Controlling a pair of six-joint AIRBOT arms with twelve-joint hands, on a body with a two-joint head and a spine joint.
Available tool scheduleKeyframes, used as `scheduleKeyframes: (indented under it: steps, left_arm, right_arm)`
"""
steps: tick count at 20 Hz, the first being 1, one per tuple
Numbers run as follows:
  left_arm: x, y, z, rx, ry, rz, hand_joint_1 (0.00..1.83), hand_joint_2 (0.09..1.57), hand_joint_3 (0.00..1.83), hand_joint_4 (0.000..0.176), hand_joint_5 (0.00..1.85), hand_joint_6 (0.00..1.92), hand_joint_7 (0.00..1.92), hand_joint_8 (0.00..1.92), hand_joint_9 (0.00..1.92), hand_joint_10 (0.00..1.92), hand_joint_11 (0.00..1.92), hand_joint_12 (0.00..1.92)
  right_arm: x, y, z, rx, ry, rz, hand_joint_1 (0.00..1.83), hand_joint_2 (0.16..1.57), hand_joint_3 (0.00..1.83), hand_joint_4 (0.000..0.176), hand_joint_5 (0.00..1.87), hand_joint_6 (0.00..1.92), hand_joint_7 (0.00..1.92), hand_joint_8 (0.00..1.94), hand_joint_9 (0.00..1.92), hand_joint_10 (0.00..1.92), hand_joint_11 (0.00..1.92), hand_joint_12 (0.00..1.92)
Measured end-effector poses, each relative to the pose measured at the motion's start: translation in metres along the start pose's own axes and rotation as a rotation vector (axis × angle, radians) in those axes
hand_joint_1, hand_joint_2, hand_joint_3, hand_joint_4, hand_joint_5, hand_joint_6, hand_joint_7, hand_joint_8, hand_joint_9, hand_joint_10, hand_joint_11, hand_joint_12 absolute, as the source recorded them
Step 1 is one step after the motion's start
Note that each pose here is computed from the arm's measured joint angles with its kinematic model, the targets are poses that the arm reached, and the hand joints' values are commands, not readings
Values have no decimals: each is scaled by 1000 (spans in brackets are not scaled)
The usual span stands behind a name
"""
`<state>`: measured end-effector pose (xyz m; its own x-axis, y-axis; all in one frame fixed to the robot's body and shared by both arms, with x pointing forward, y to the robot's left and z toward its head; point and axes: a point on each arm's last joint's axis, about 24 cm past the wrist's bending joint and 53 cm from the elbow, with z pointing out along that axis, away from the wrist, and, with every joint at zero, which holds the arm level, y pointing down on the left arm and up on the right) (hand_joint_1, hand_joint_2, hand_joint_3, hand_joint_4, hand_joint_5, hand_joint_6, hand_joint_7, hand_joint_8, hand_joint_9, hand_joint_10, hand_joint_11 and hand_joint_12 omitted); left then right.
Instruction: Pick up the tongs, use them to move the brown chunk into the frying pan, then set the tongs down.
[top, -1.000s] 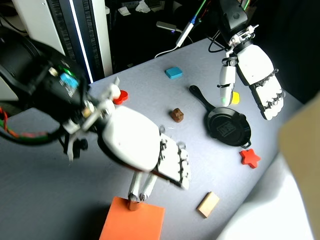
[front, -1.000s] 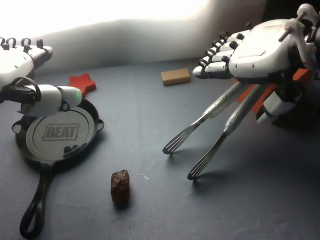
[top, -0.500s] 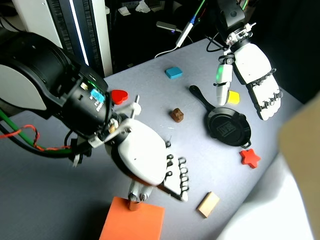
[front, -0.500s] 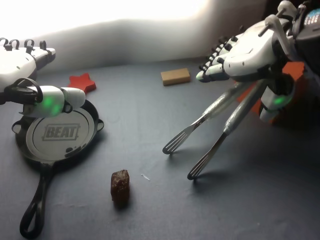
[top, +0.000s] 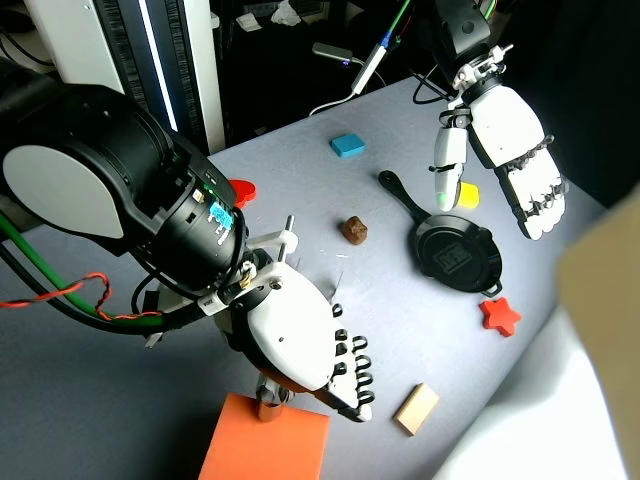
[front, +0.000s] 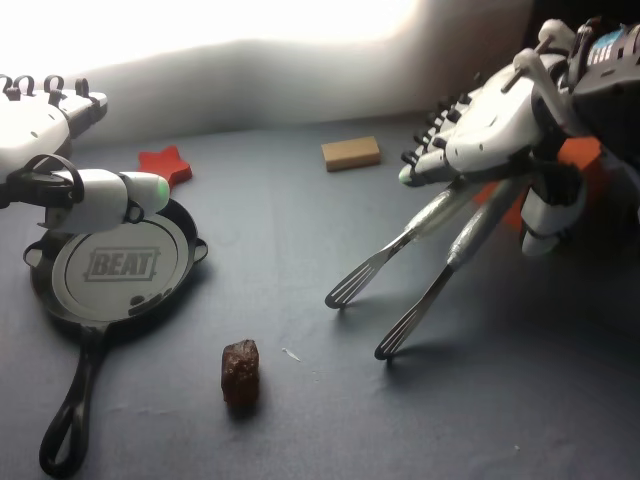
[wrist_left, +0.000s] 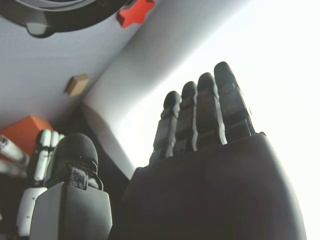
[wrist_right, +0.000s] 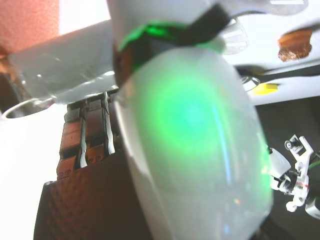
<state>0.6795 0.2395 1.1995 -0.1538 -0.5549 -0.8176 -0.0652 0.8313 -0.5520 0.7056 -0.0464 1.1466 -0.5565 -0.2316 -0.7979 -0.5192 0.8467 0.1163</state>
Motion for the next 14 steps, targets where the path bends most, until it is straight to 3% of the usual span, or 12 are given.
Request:
scheduleKeyframes:
  steps: [3, 5, 12, 14]
  left_arm:
    - [-1, 0, 0, 1, -3, 5, 4, 1208, 5, 0, 51, 1, 48, 1, 45, 1, 0, 214]
    - [-2, 1, 0, -3, -9, 9, 65, 1205, 2, 0, 62, 5, 51, 2, 46, 2, 0, 211]
    - [-4, 0, 0, -1, -19, 15, 52, 1202, 0, 0, 97, 4, 84, 3, 80, 5, 0, 355]
    - [-5, 0, -2, -5, -27, 15, 42, 1208, 2, 0, 76, 4, 54, 4, 58, 5, 0, 277]
  right_arm:
    - [6, 11, 8, -14, 6, -17, 1088, 957, 27, 0, 0, 0, 0, 0, 0, 0, 0, 0]
    - [12, 15, 10, -19, 22, -13, 1126, 946, 21, 0, 0, 0, 1, 0, 0, 0, 0, 0]
    - [8, 18, 15, -9, 1, 13, 1120, 971, 24, 0, 5, 2, 9, 1, 13, 4, 17, 26]
    - [12, 18, 17, -9, 11, 29, 1109, 983, 11, 0, 4, 0, 1, 0, 23, 1, 0, 149]
